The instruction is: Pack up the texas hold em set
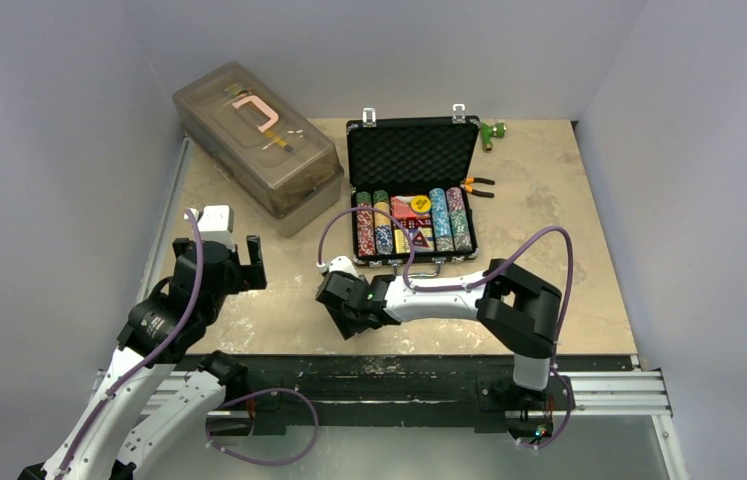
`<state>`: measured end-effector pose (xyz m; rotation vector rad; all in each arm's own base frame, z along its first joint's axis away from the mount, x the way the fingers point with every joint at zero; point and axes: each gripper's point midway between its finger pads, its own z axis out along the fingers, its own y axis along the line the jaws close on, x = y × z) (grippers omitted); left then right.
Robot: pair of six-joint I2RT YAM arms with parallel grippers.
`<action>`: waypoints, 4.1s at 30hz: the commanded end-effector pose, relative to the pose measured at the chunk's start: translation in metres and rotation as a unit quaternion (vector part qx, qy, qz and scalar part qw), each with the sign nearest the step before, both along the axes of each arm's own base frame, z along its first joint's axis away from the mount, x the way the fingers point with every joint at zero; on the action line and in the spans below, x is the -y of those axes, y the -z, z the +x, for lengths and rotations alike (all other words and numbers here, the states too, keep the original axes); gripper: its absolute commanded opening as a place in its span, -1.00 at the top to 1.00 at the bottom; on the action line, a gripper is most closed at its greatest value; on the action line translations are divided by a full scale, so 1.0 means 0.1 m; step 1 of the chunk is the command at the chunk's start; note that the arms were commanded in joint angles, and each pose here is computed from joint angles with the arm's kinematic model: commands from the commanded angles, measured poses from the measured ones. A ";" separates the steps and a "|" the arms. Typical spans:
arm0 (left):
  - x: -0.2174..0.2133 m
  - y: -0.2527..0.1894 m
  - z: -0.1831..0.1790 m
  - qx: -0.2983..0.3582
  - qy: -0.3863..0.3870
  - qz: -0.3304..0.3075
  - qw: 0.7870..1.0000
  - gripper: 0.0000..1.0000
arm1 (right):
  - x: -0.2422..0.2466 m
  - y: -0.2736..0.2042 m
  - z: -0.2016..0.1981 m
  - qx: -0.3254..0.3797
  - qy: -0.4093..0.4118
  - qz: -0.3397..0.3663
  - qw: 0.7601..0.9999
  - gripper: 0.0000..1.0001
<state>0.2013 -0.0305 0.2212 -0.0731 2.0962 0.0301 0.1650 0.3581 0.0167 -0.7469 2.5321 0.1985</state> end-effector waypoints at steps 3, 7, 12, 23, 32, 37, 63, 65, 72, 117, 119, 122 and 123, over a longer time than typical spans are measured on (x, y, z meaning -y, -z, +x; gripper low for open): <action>0.02 -0.06 0.04 0.015 0.002 -0.005 1.000 -0.91 | 0.04 0.03 0.07 0.014 0.013 -0.018 1.000 0.00; 0.02 -0.06 0.04 0.015 0.002 -0.005 1.000 -0.91 | -0.01 0.04 0.08 0.013 0.012 -0.014 1.000 0.06; 0.02 -0.07 0.04 0.016 0.002 -0.005 1.000 -0.91 | -0.05 0.05 0.10 0.014 0.008 -0.013 1.000 0.06; 0.02 -0.07 0.04 0.017 0.003 -0.007 1.000 -0.91 | -0.08 0.06 0.07 0.008 0.003 -0.003 1.000 0.32; 0.01 -0.08 0.03 0.019 0.003 -0.007 1.000 -0.91 | -0.12 -0.03 0.12 0.019 0.004 0.007 1.000 0.51; 0.01 -0.08 0.04 0.018 0.002 -0.007 1.000 -0.90 | -0.15 -0.10 0.13 0.024 0.003 0.016 1.000 0.58; 0.79 0.58 -0.22 -0.117 0.037 -0.237 0.964 -0.91 | -0.09 -0.39 0.28 0.058 0.017 0.086 0.994 0.88; 0.90 0.71 -0.23 -0.132 0.039 -0.264 0.954 -0.91 | -0.07 -0.40 0.29 0.059 0.015 0.091 0.994 0.88; 1.11 0.98 -0.24 -0.168 0.042 -0.317 0.932 -0.91 | 0.08 -0.49 0.32 0.066 0.022 0.097 0.993 0.61; 2.36 1.76 0.01 -0.345 -0.035 -0.047 0.937 -0.46 | 2.00 -1.29 0.32 0.170 0.253 0.130 0.943 -0.98; 2.34 1.83 -0.01 -0.349 -0.036 -0.055 0.935 -0.47 | 1.99 -1.29 0.31 0.169 0.252 0.130 0.944 -0.98; 2.33 1.94 -0.01 -0.357 -0.037 -0.063 0.931 -0.46 | 1.98 -1.28 0.32 0.167 0.250 0.132 0.945 -0.98; 2.32 1.97 0.00 -0.359 -0.038 -0.063 0.931 -0.46 | 1.97 -1.28 0.31 0.167 0.248 0.132 0.945 -0.98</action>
